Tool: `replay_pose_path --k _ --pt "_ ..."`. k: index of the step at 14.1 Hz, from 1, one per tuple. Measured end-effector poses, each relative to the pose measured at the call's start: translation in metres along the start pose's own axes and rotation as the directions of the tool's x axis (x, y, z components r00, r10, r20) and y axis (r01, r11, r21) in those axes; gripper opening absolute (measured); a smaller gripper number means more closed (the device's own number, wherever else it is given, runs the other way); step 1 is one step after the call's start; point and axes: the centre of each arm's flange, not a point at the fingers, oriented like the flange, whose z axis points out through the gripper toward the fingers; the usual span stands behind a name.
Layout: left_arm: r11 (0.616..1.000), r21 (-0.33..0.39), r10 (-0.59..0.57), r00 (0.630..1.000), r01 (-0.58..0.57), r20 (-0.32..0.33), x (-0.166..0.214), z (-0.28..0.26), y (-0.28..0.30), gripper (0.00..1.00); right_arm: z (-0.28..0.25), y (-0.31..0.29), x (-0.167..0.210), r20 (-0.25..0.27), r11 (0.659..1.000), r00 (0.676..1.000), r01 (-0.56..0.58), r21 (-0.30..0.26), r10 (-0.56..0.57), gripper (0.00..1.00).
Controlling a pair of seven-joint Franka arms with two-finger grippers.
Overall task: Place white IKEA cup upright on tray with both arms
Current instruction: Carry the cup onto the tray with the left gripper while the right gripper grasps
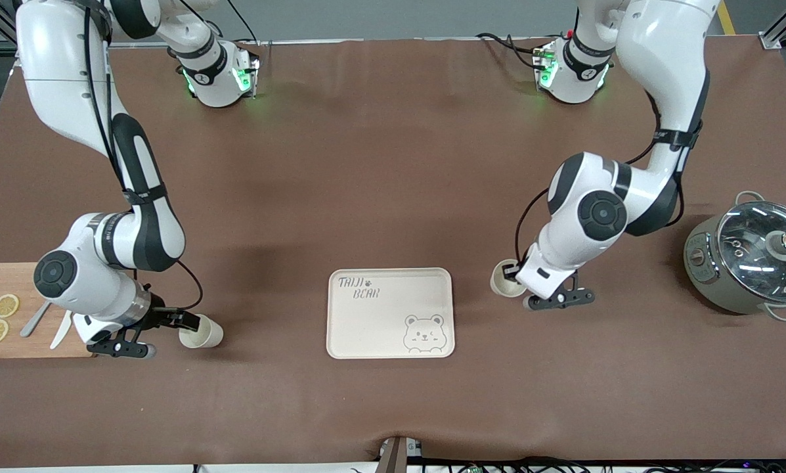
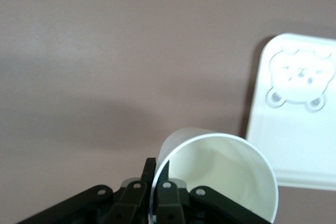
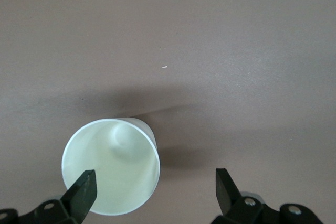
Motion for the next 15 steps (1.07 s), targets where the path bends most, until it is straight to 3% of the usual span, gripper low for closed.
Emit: replay_pose_path --k 7,15 --pt "0.995 -0.035 -0.096 0.995 0.096 -0.015 -0.006 0.024 0.085 0.04 0.025 0.006 0.003 -0.038 0.999 0.999 0.031 -0.012 -0.031 1.0" --pt "0.996 0.01 -0.09 0.996 0.09 0.009 -0.032 0.08 0.126 0.04 0.038 0.006 0.005 -0.071 0.999 0.997 0.032 -0.017 -0.033 1.0"
